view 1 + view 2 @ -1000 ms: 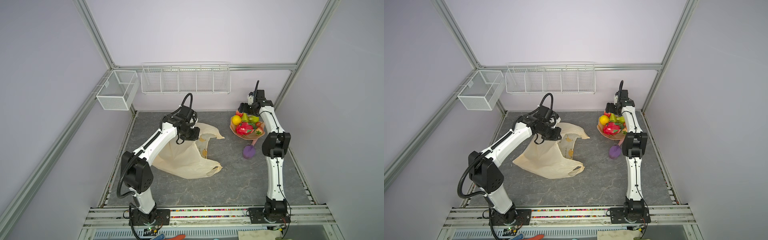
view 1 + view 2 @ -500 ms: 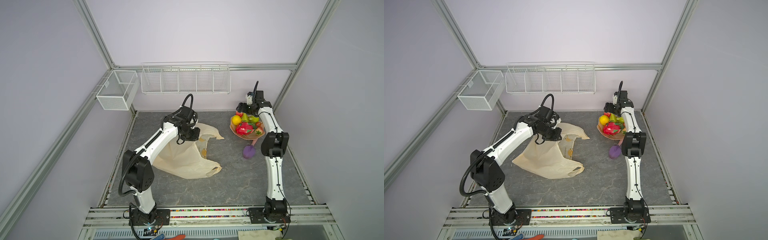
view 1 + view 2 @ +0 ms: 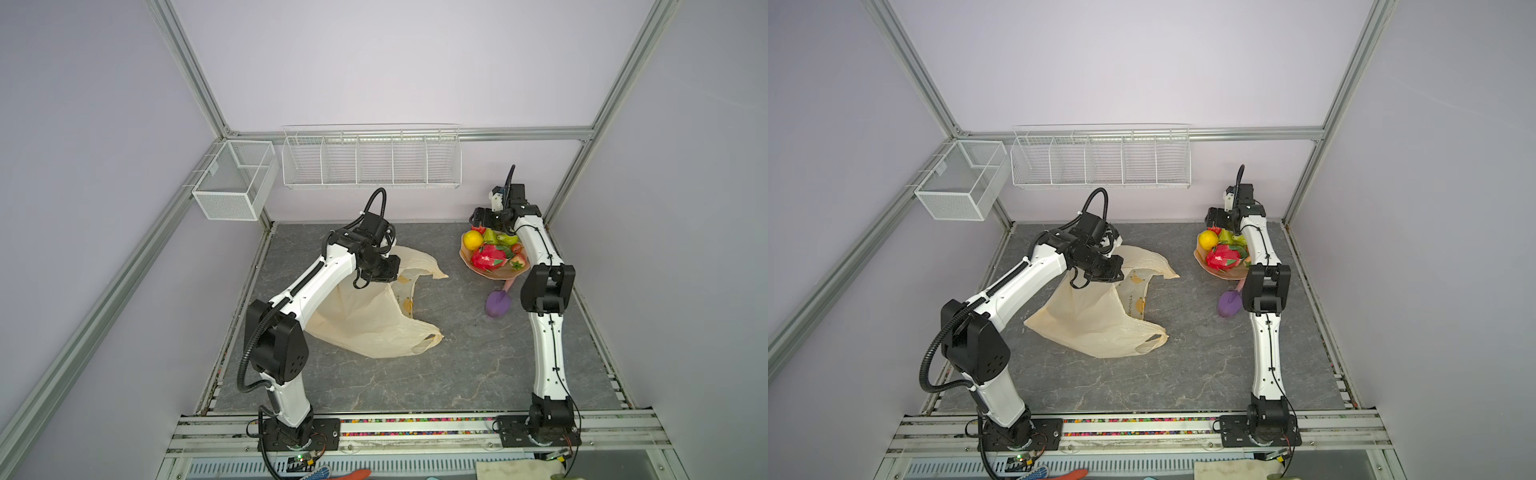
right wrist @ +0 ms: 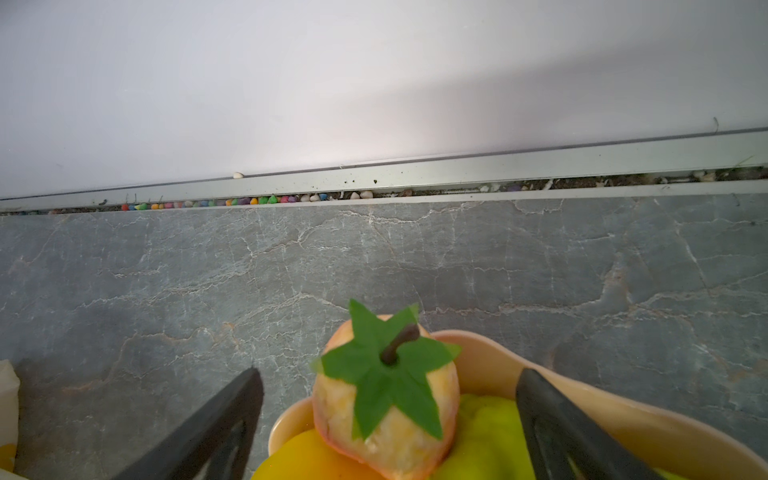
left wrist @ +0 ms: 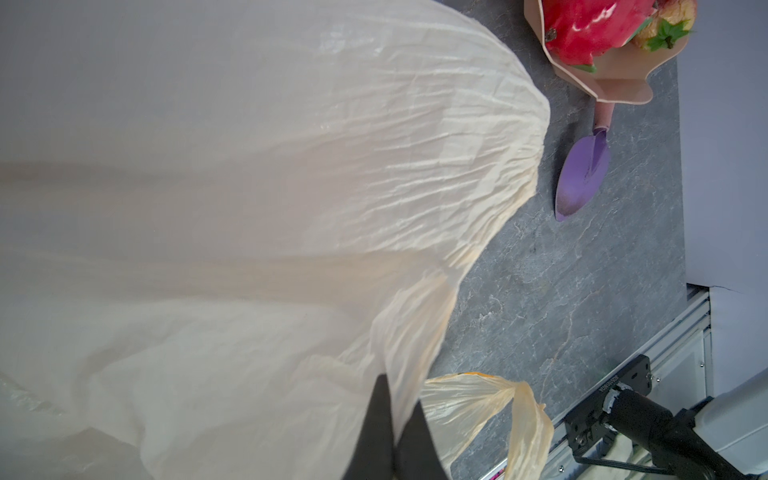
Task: Place the fruits into the plastic bag
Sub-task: 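Grasp the strawberry at the bowl's far edge with the right gripper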
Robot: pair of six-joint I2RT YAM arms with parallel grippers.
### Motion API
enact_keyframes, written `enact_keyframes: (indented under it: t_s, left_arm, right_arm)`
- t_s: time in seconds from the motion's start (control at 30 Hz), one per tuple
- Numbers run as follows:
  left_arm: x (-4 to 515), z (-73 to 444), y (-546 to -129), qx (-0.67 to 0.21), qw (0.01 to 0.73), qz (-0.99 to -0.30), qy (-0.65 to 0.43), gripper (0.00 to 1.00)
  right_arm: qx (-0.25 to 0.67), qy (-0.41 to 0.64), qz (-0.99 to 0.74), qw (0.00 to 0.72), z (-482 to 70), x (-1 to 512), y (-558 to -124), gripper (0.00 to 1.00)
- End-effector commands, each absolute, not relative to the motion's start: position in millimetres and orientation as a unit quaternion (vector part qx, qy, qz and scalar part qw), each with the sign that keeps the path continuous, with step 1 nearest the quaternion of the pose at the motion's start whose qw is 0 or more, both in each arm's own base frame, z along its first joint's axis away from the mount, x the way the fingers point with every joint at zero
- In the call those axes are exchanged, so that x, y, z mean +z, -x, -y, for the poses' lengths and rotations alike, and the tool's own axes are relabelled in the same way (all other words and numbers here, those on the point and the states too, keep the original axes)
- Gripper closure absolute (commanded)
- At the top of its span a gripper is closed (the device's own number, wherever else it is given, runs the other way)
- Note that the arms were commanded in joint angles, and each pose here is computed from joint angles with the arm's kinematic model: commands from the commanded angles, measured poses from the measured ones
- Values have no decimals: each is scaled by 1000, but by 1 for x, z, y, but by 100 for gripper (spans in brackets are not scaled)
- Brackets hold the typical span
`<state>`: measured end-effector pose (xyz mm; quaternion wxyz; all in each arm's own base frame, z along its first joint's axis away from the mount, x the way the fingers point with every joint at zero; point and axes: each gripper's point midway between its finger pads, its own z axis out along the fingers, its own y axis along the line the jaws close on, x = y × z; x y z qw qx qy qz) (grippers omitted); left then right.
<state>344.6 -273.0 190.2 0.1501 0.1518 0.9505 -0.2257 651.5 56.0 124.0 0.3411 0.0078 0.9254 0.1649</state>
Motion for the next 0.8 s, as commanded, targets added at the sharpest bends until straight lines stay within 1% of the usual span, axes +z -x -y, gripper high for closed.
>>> enact_keyframes:
  t_s: [0.0, 0.17, 0.37, 0.77]
  left_arm:
    - [183, 274, -344, -222, 136, -953, -152, 100]
    - [184, 274, -345, -220, 138, -954, -153, 100]
    - [182, 273, -345, -218, 136, -954, -152, 100]
    - [182, 273, -344, -218, 136, -955, -151, 100]
  right_arm:
    - [170, 10, -924, 343, -60, 119, -654, 1]
    - [175, 15, -924, 341, -62, 116, -655, 7]
    - [182, 17, -924, 335, -67, 111, -654, 19]
    - [177, 21, -931, 319, -68, 103, -648, 26]
